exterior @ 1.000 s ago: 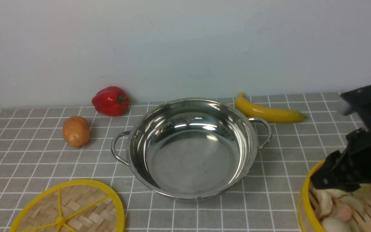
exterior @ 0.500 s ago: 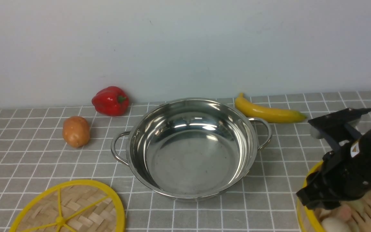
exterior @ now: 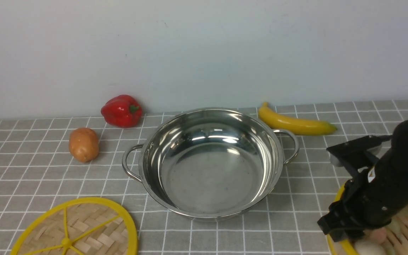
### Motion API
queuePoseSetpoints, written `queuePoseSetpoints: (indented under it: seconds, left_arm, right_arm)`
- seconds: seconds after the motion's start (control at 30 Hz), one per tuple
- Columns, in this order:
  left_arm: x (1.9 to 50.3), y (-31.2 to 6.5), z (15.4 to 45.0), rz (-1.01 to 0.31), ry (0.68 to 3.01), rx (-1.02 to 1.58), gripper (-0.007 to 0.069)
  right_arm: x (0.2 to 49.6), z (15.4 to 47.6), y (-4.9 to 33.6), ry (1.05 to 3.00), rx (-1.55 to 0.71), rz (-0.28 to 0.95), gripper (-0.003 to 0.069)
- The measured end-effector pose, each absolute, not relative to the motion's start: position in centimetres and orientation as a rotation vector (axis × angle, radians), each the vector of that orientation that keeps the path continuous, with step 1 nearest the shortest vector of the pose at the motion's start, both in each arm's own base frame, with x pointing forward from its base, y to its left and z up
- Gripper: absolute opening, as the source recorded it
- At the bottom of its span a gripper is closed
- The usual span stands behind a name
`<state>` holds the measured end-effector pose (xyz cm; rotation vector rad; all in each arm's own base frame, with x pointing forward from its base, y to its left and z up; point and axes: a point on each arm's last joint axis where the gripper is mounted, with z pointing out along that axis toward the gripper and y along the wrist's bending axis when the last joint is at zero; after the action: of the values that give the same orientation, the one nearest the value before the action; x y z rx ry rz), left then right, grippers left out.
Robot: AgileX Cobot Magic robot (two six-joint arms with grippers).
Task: Place the steamer in the pot on the grey tablecloth, and put the lid on the steamer.
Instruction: 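Reach for and grasp the rim of the bamboo steamer holding the buns with the right gripper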
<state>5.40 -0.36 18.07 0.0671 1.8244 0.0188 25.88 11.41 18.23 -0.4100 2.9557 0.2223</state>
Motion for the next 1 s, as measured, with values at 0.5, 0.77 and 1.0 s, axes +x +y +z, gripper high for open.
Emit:
queuePoseSetpoints:
  seconds: [0.5,0.77,1.0]
  left_arm:
    - [5.4,-0.4,18.1,0.019,1.824,0.067,0.0557]
    - [5.4,-0.4,18.1,0.019,1.824,0.067,0.0557]
    - [5.4,-0.4,18.1,0.019,1.824,0.067,0.0557]
  right_arm:
    - [26.5,16.3,11.7,3.001,-0.404,0.209,0.0252]
    - [26.4,16.3,11.8,3.012,-0.398,0.212,0.0108]
    - [26.4,16.3,11.7,3.005,-0.430,0.206,0.0076]
